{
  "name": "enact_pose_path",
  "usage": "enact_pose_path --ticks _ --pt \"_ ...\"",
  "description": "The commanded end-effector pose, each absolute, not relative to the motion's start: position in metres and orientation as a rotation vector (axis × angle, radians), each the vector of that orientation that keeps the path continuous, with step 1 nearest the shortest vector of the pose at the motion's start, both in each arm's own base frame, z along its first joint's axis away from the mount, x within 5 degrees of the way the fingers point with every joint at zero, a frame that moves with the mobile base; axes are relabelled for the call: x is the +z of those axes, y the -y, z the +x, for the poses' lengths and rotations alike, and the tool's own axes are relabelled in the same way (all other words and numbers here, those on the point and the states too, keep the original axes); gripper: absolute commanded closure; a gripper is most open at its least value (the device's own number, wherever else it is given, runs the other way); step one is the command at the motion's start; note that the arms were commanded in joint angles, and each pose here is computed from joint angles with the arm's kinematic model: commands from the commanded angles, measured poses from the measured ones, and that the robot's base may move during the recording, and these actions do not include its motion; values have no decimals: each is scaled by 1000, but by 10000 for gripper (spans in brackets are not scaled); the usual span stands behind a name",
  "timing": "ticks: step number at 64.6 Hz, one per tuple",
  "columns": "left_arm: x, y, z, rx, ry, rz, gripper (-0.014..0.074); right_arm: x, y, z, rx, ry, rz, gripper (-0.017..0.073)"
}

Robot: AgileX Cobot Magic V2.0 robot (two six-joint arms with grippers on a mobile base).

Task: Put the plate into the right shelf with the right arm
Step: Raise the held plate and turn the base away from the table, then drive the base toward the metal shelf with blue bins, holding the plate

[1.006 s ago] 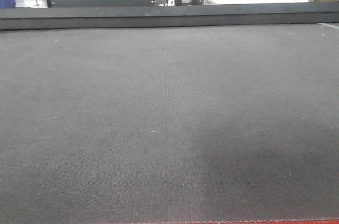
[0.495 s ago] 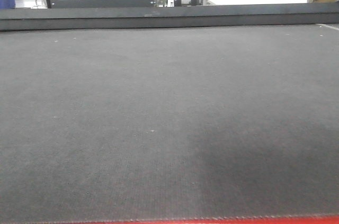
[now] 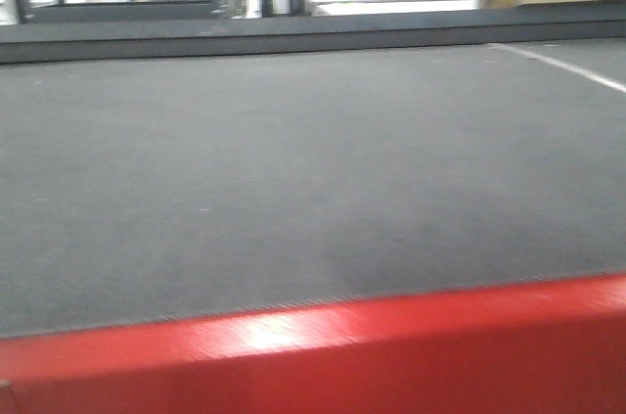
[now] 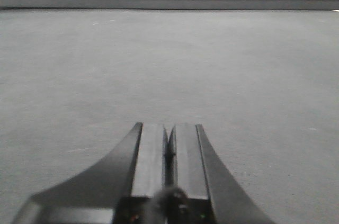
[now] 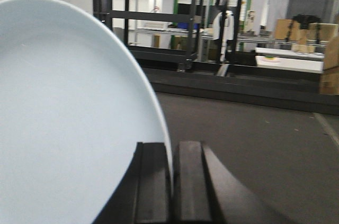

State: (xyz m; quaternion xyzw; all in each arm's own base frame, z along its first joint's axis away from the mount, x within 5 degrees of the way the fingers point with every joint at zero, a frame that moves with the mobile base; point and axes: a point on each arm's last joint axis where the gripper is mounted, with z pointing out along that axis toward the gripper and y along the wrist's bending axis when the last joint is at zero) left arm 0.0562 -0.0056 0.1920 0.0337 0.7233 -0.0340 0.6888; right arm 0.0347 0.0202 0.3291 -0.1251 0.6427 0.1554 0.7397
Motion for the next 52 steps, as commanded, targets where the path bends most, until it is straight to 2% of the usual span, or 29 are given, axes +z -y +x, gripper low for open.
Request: enact_pose_path --ticks 1,52 --pt "197 5 56 -83 -1536 65 640 344 -17 33 347 -1317 -215 496" --pt "197 5 56 -83 -1536 65 640 344 -17 33 347 -1317 -215 496"
